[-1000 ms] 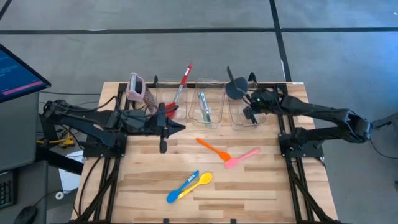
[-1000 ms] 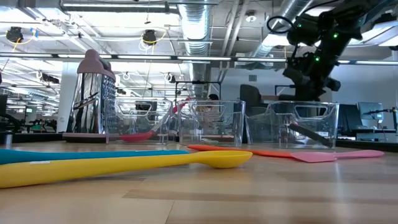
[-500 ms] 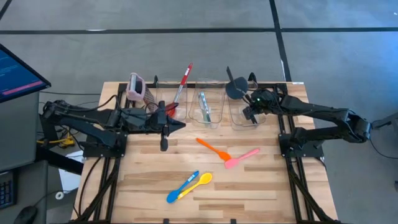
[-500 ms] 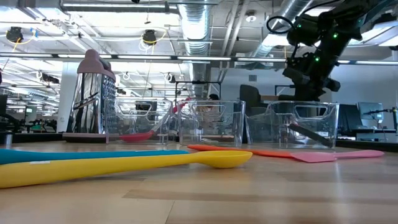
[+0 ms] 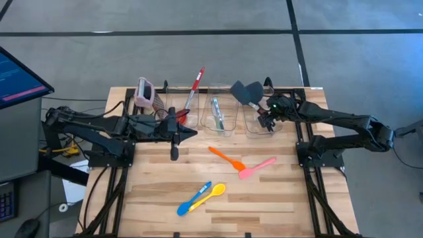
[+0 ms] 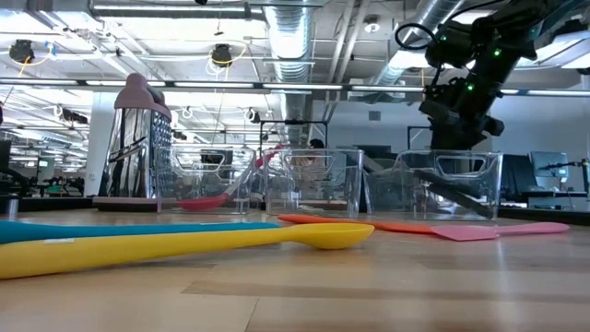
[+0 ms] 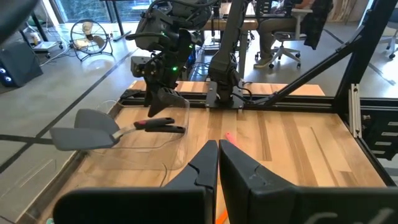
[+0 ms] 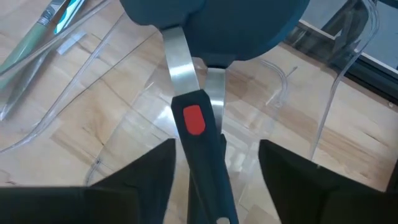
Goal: Pick & Place Kitchen Items
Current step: Put the blue serving spoon into the left transparent bin
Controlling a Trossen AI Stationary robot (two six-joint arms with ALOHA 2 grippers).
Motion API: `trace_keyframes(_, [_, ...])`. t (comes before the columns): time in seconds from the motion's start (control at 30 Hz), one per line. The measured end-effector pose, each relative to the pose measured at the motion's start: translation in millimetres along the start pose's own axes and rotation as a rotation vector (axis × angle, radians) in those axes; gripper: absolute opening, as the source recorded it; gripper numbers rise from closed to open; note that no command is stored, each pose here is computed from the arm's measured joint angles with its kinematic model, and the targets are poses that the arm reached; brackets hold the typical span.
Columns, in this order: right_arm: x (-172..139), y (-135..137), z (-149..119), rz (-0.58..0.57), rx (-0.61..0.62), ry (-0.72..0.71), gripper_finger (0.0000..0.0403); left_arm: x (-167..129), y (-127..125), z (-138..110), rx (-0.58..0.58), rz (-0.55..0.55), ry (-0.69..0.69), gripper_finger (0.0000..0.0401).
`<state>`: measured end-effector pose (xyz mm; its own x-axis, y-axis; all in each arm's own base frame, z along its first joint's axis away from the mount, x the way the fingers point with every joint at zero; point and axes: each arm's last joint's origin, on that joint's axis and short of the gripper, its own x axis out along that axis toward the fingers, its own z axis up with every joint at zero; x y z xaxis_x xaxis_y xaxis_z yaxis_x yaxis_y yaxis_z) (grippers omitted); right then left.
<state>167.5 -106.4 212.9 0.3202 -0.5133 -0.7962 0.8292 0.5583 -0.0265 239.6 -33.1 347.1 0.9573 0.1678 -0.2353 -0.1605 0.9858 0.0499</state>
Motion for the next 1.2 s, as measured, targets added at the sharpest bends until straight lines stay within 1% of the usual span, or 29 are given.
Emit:
trace_keyframes(0.07, [0,0,0,0.000,0.000,0.000,0.0238,0,0,0,0.000,0.000,0.000,0.0002])
trace_keyframes(0.13, [0,0,0,0.000,0.000,-0.001,0.0243,0,0,0,0.000,0.000,0.000,0.0002])
trace_keyframes(0.27, [0,0,0,0.002,0.001,-0.003,0.0236,0,0,0,0.000,0.000,0.000,0.0002])
trace_keyframes(0.47, [-3,0,3,0.001,0.000,0.000,0.0195,0,0,0,0.000,0.000,0.000,0.0002])
trace_keyframes(0.8, [-35,1,28,0.004,-0.011,0.024,0.0121,0,0,0,0.000,-0.001,0.000,0.0002])
trace_keyframes(1.0, [-45,13,27,0.103,-0.057,0.059,0.0086,0,0,0,0.000,-0.001,0.000,0.0002])
trace_keyframes(1.2, [-52,32,19,0.191,-0.146,0.069,0.0060,0,0,0,0.000,-0.001,0.001,0.0002])
